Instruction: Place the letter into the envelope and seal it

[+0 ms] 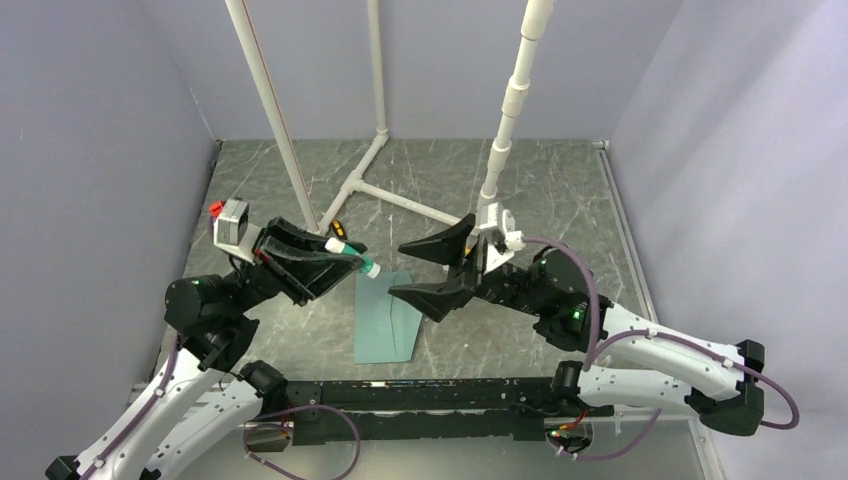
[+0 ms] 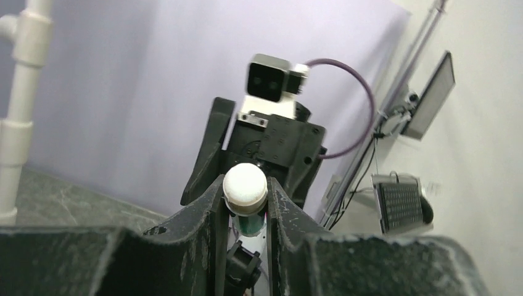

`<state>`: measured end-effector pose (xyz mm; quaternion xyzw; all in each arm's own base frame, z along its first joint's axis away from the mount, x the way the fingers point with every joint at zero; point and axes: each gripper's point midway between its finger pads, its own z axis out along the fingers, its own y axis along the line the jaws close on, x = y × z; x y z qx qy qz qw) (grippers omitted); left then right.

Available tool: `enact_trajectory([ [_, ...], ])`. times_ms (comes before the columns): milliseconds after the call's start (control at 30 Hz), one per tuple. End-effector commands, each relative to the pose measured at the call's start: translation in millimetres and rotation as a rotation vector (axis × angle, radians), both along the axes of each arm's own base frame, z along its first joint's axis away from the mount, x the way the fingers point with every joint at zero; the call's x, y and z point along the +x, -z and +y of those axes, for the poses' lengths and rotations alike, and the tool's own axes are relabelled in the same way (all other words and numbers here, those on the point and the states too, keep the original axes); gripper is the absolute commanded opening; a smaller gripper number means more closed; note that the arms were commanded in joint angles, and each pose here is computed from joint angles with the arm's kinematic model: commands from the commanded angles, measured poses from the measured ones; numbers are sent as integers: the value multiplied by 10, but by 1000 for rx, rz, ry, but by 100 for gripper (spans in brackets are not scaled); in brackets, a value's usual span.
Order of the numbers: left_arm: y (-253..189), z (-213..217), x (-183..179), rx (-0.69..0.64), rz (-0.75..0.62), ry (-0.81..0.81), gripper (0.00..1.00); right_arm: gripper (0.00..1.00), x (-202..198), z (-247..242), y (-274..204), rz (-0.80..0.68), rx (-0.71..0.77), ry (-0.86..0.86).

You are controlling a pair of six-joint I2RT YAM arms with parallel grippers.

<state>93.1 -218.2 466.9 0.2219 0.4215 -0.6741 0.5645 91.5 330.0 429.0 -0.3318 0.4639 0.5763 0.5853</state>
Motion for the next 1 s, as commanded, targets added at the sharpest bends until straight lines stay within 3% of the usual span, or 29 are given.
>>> enact_trajectory([
  [0, -68, 2, 234, -31, 194, -40, 3, 73, 303, 8, -13, -114, -109, 202],
  [333, 21, -52, 302, 2, 249, -38, 3, 68, 332, 143, -106, -170, -164, 217],
  [600, 35, -81, 263, 19, 214, -17, 3, 37, 311, 170, -181, -135, -121, 200],
  [700, 48, -106, 202, 37, 169, 9, 3, 32, 258, 160, -233, -73, -63, 171],
  [967, 135, -144, -140, 94, -129, 111, 2, 13, 13, 91, -525, 149, 167, 7],
])
